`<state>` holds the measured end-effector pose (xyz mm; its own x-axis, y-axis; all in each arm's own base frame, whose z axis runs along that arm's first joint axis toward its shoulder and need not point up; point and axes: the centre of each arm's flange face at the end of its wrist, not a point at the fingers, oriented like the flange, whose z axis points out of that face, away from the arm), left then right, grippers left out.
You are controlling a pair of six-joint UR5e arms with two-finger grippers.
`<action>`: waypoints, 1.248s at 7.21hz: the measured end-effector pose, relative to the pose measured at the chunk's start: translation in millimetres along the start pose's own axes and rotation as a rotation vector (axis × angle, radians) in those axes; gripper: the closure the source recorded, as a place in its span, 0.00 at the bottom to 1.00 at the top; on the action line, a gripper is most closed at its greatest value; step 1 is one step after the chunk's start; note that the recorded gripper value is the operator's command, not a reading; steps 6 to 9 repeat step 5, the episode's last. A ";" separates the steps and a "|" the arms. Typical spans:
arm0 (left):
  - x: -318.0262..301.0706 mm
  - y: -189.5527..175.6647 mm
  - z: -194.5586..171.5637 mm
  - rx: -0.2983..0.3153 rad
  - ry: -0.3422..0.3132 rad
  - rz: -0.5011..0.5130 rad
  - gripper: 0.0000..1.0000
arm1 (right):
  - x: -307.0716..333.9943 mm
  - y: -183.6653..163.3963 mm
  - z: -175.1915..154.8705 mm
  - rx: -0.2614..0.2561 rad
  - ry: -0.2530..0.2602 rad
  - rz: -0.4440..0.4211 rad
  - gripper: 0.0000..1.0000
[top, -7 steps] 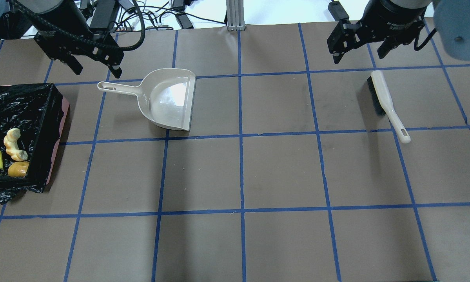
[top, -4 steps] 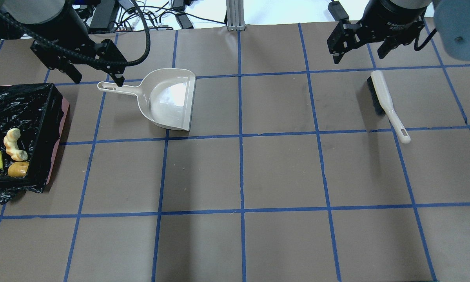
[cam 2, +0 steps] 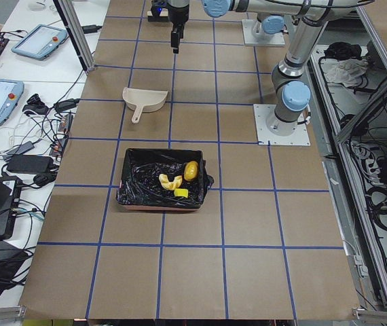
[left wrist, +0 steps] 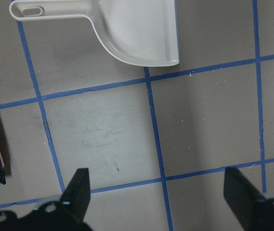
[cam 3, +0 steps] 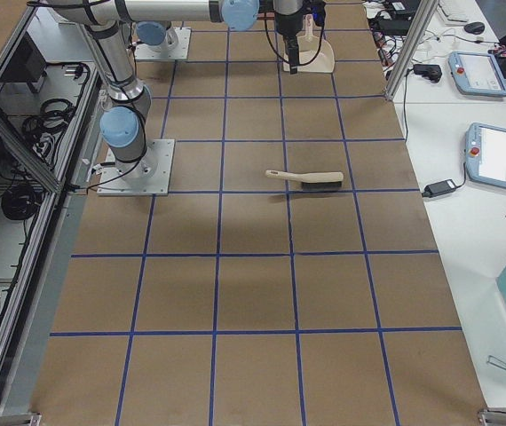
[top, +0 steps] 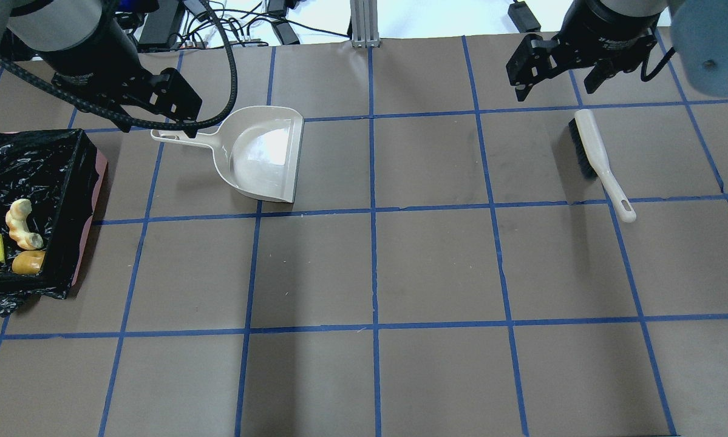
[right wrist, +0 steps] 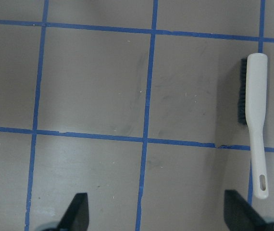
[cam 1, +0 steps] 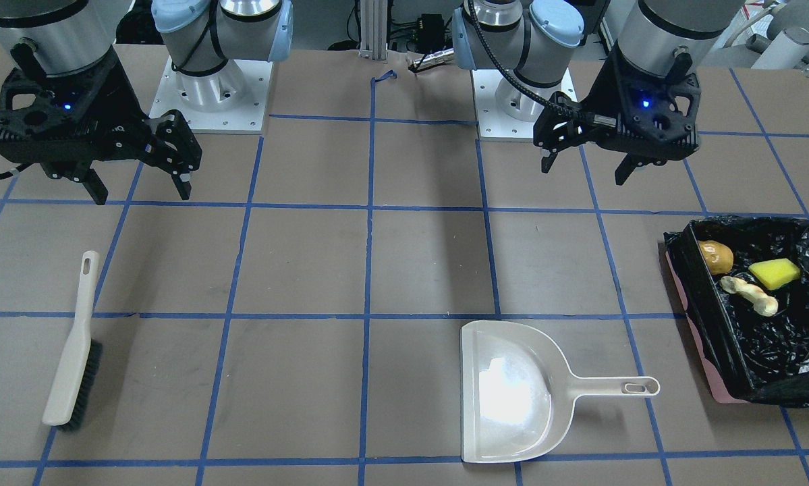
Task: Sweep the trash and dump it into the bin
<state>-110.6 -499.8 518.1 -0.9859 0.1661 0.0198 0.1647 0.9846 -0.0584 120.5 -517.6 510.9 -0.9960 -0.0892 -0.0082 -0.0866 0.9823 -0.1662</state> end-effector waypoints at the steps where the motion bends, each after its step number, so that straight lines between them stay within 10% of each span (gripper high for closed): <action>1: -0.2 -1.1 -1.1 0.012 -0.002 0.004 0.00 | 0.0 0.0 0.3 0.000 0.000 0.000 0.00; 9: -3.3 -7.6 -0.2 0.041 -0.010 0.003 0.00 | 0.0 -0.3 0.7 0.000 0.000 0.000 0.00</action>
